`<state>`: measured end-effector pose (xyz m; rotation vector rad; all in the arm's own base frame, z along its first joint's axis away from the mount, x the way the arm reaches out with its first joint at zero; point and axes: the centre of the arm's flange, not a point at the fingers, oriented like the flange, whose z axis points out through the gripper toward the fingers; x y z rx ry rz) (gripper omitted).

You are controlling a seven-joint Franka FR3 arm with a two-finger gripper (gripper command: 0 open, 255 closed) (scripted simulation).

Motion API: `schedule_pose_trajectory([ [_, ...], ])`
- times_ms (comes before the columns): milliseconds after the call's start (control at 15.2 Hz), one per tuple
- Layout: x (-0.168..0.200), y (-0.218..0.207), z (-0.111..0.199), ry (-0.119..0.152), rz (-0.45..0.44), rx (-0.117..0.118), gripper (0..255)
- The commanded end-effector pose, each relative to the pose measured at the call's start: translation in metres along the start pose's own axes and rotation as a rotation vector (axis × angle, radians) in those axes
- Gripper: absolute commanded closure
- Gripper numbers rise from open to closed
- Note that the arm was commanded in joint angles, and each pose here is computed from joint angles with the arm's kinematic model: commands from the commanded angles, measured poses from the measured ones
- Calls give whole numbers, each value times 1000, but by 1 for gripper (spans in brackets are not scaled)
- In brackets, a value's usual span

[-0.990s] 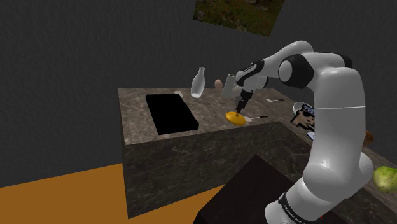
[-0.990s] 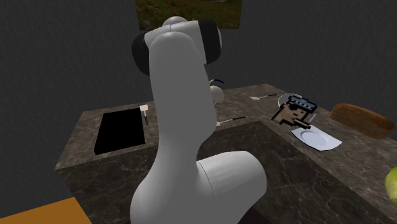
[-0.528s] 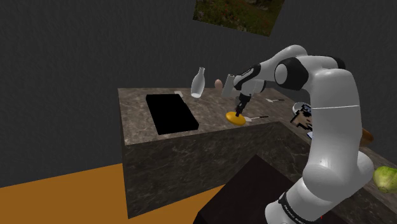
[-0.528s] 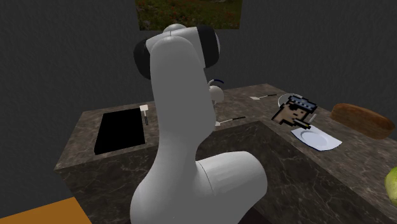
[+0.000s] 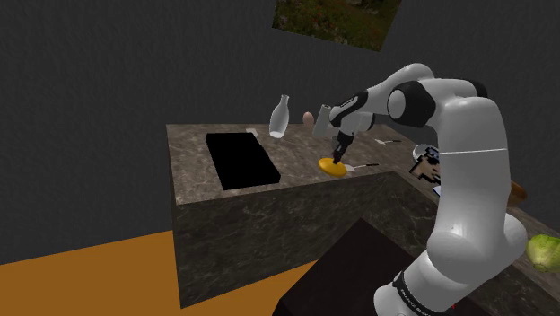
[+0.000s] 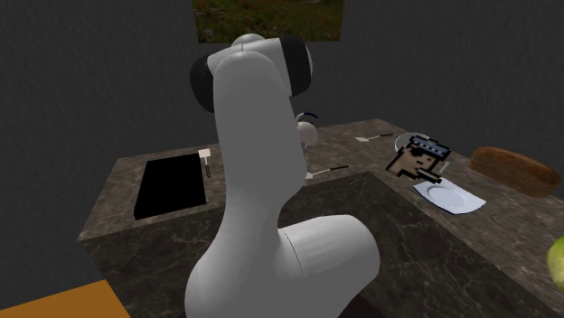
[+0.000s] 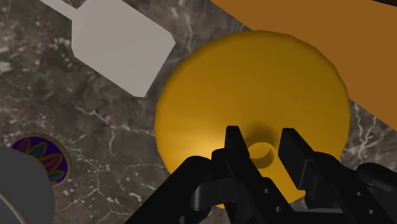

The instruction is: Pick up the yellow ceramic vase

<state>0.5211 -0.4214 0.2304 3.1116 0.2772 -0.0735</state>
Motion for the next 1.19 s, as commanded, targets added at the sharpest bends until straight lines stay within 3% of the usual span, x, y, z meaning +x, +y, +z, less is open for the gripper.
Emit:
schedule_pose_trajectory([
  [0,0,0,1,-2,1,1,255],
  [1122,-4,1,-79,-2,1,1,255],
])
